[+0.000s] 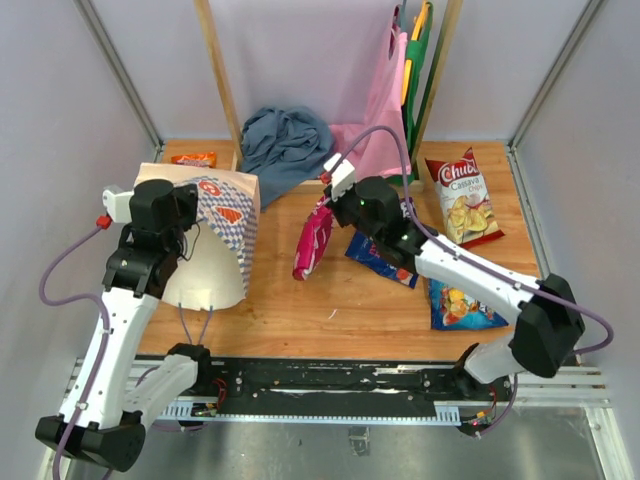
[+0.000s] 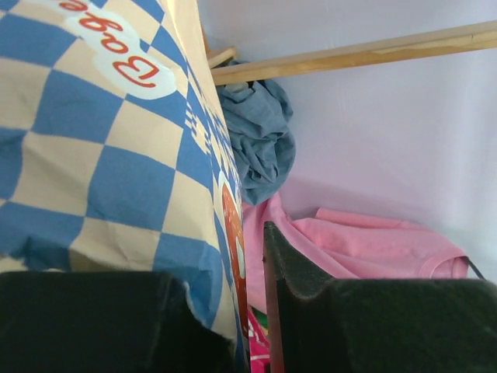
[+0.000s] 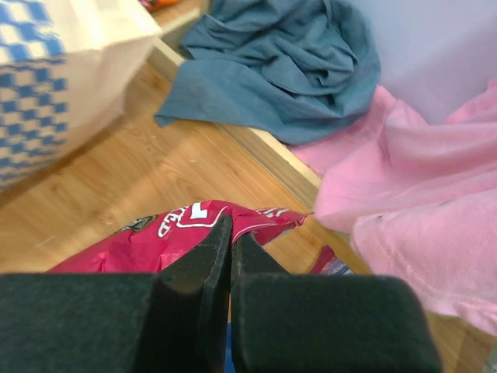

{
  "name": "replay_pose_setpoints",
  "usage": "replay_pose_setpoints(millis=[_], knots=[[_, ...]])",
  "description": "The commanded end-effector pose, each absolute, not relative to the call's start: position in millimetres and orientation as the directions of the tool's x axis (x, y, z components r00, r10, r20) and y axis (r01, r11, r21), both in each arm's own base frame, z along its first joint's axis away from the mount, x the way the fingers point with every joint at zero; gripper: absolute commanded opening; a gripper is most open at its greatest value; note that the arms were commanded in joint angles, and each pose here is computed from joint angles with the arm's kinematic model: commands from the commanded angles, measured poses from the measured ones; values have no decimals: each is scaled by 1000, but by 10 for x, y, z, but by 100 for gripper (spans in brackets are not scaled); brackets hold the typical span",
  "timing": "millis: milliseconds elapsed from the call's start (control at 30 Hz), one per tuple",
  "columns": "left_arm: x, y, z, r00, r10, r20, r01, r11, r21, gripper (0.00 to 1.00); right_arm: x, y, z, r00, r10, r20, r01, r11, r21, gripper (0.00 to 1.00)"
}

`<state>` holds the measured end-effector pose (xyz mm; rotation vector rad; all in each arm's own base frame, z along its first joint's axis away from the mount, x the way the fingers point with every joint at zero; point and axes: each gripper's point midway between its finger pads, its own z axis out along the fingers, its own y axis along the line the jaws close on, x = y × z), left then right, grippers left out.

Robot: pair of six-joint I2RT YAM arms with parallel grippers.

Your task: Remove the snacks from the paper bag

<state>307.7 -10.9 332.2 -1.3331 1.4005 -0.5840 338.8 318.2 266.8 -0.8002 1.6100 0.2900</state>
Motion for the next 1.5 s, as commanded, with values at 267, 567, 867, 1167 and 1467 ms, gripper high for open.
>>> replay_pose_setpoints(millis=[267, 567, 867, 1167, 1467], knots=[[3117, 14, 3524, 237, -880, -411, -390, 301, -870, 24, 3700, 3355, 2396, -117, -294, -949, -695, 706, -133, 1], [2967, 249, 3674, 337, -823, -458, -400, 315, -861, 27, 3395, 3927, 3260, 91, -217, -972, -745, 632, -211, 1], [2992, 211, 3645, 310, -826, -470, -405, 333, -852, 28, 4051, 3313, 2181, -116, -316, -942, -660, 733, -165, 1], [3024, 193, 3629, 296, -823, -485, -406, 351, -844, 28, 4172, 2954, 1996, -146, -377, -915, -606, 765, -218, 1], [2911, 314, 3728, 346, -789, -507, -409, 360, -839, 31, 3139, 3539, 2744, 40, -338, -940, -719, 644, -262, 1]])
